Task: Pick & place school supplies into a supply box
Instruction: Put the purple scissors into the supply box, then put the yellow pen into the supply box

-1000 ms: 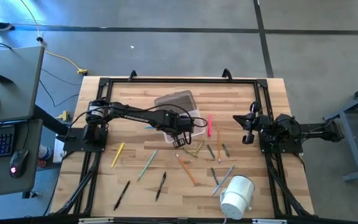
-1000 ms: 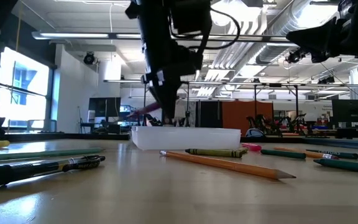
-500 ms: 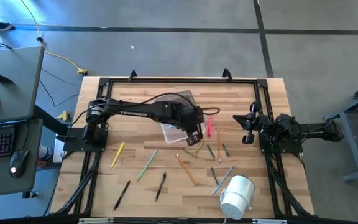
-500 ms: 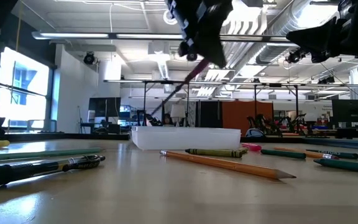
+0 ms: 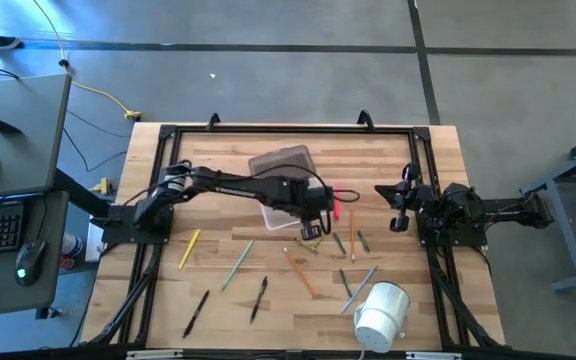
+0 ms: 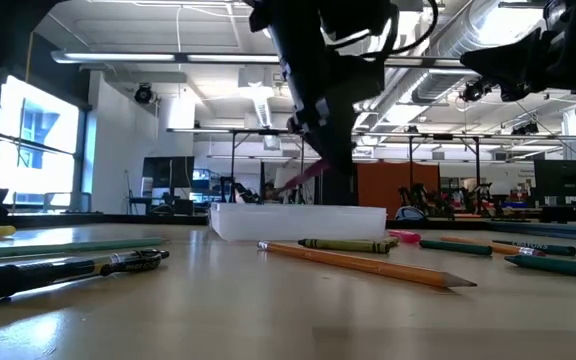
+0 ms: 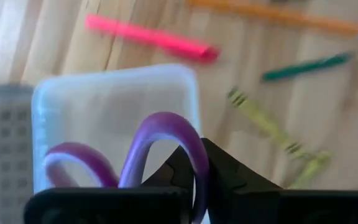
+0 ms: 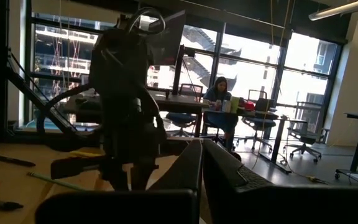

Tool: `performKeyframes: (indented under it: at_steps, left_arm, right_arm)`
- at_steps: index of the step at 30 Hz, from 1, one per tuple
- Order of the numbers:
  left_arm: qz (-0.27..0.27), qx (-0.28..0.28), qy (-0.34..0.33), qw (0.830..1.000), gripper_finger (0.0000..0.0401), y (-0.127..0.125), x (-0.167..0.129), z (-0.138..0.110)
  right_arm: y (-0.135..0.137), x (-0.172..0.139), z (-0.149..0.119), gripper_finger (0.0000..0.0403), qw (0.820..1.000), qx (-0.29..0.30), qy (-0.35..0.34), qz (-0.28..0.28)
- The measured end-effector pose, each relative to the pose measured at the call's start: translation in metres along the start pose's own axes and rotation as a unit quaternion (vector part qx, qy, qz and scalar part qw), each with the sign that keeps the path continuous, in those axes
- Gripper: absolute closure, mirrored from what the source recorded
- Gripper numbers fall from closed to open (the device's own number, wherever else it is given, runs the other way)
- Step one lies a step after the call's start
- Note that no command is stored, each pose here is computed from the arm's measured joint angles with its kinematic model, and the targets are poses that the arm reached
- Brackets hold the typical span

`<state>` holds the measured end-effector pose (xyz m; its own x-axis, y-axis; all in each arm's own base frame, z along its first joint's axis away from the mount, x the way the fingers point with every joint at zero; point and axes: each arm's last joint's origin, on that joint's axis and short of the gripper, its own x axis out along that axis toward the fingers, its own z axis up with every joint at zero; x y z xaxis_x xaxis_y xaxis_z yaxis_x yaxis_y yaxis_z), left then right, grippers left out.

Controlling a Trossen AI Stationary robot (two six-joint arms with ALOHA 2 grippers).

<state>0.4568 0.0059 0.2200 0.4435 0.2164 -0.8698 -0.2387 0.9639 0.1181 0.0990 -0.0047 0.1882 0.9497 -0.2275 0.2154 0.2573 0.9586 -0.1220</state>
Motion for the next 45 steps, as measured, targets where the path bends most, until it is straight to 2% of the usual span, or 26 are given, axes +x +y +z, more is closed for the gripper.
performKeyframes:
  at_steps: [9, 18, 22, 26, 30, 34, 35, 41, 45]
  left_arm:
    - [0.000, 0.003, 0.031, 1.000, 0.0343, 0.003, 0.026, -0.006]
    - [0.014, 0.003, 0.030, 0.999, 0.0267, 0.012, 0.028, -0.004]
    - [0.022, 0.024, 0.038, 0.999, 0.0238, 0.013, 0.017, 0.001]
    - [0.022, 0.037, 0.055, 0.998, 0.0228, 0.013, -0.010, 0.011]
    - [0.026, 0.050, 0.092, 0.994, 0.0227, 0.015, -0.054, 0.020]
    - [0.044, 0.018, 0.139, 0.989, 0.0227, 0.026, -0.106, 0.020]
    - [0.051, 0.003, 0.130, 0.990, 0.0227, 0.029, -0.116, 0.019]
    - [0.041, -0.047, 0.092, 0.994, 0.0227, 0.048, -0.183, -0.006]
    - [0.028, -0.082, 0.067, 0.994, 0.0226, 0.049, -0.218, -0.027]
  right_arm:
    - [0.000, 0.000, 0.000, 0.0402, 1.000, 0.000, -0.001, -0.001]
    - [0.000, 0.000, 0.001, 0.0402, 1.000, 0.001, -0.004, -0.003]
    - [0.000, 0.000, 0.001, 0.0402, 1.000, 0.001, -0.004, -0.003]
    - [0.000, 0.000, 0.001, 0.0402, 1.000, 0.001, -0.004, -0.002]
    - [0.000, 0.000, 0.001, 0.0402, 1.000, 0.001, -0.004, -0.002]
    - [0.000, 0.000, 0.001, 0.0402, 1.000, 0.001, -0.004, -0.002]
    - [0.000, 0.000, 0.001, 0.0402, 1.000, 0.001, -0.004, -0.002]
    - [0.000, 0.000, 0.001, 0.0402, 1.000, 0.001, -0.006, 0.002]
    - [0.001, 0.000, 0.001, 0.0402, 1.000, 0.002, -0.008, 0.011]
